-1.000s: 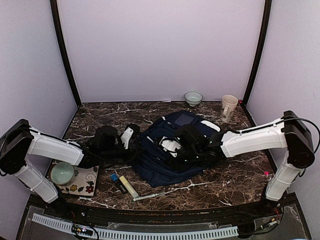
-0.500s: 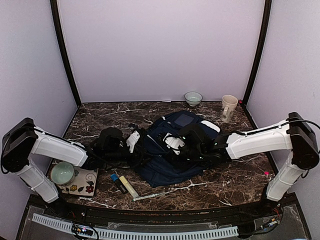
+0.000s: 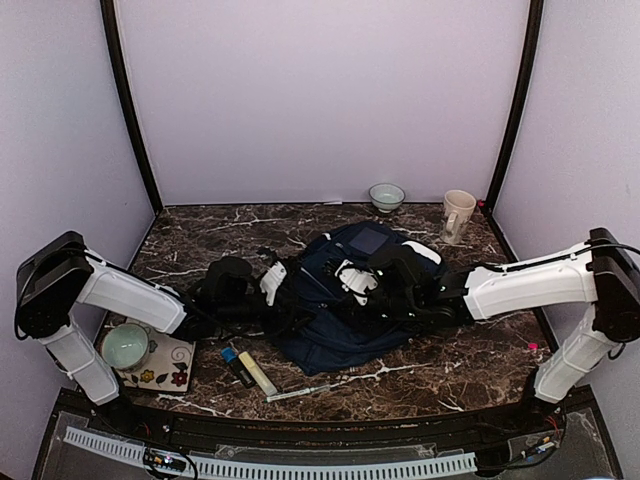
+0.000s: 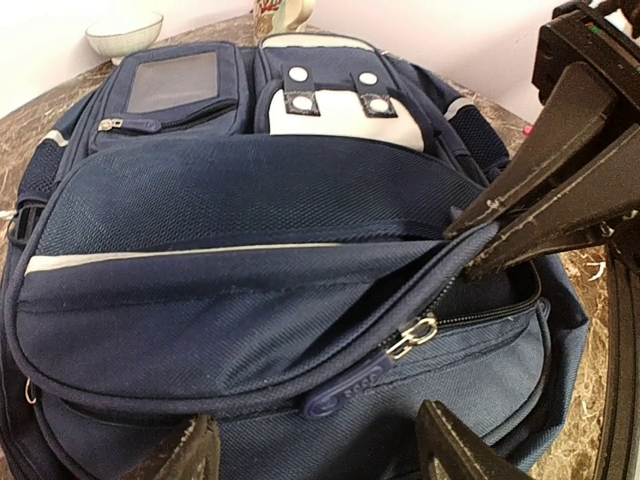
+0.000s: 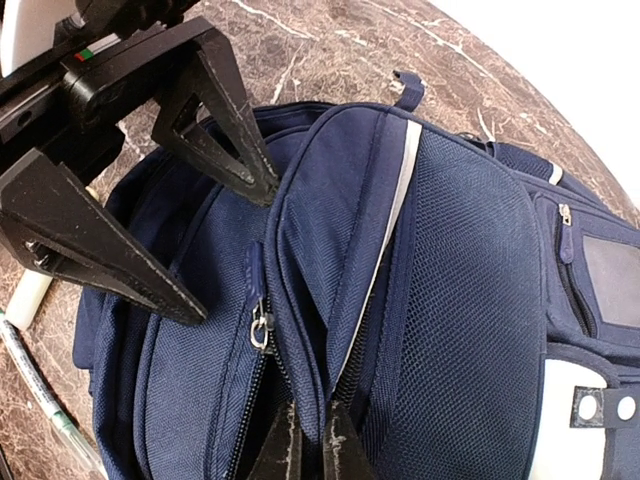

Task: Pack the student bag
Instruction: Grab the upper front pocket of the student bag, then unzip the upper front pocket of the student bag.

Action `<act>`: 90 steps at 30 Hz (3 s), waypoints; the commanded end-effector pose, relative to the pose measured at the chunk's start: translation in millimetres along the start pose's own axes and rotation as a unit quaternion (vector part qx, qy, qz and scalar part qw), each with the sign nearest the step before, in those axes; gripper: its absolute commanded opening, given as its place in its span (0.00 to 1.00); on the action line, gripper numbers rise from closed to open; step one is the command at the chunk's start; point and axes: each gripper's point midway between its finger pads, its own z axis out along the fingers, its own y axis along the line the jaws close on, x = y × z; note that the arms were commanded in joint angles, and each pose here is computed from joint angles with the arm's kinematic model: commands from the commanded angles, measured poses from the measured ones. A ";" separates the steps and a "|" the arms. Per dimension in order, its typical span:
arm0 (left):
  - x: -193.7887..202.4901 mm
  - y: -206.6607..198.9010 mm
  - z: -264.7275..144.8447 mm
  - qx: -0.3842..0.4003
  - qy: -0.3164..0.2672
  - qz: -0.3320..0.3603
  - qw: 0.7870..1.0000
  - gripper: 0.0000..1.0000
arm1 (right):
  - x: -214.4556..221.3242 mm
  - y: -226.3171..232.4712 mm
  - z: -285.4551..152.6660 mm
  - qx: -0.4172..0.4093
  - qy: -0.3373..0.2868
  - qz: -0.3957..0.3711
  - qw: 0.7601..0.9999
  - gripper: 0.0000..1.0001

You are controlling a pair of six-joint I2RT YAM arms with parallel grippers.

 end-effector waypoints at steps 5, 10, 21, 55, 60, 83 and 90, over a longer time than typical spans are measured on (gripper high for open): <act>-18.1 -17.4 7.5 0.052 -0.033 0.009 0.998 0.60 | -35.9 -13.3 -14.5 0.016 -0.072 0.012 0.997 0.00; -20.1 -17.3 16.4 0.057 -0.031 -0.001 0.998 0.52 | -40.3 -12.5 -14.9 0.011 -0.078 0.014 0.997 0.00; -33.3 -41.8 6.4 0.127 -0.072 0.005 0.989 0.44 | -41.9 -5.2 -10.6 -0.010 -0.081 0.016 0.997 0.00; -8.7 -30.1 11.4 0.080 -0.032 0.007 0.996 0.23 | -47.4 -2.0 -7.1 -0.020 -0.076 0.017 0.997 0.00; -2.3 -26.9 18.4 0.055 -0.011 0.016 0.998 0.19 | -48.2 -0.5 -7.4 -0.024 -0.077 0.019 0.997 0.00; -0.5 18.2 6.8 -0.095 -0.001 0.010 0.995 0.00 | -32.6 -0.6 -20.8 -0.024 -0.071 0.045 0.996 0.00; 3.8 47.6 0.0 -0.142 0.004 -0.015 0.990 0.00 | -26.4 -1.7 -31.4 -0.022 -0.077 0.054 0.995 0.00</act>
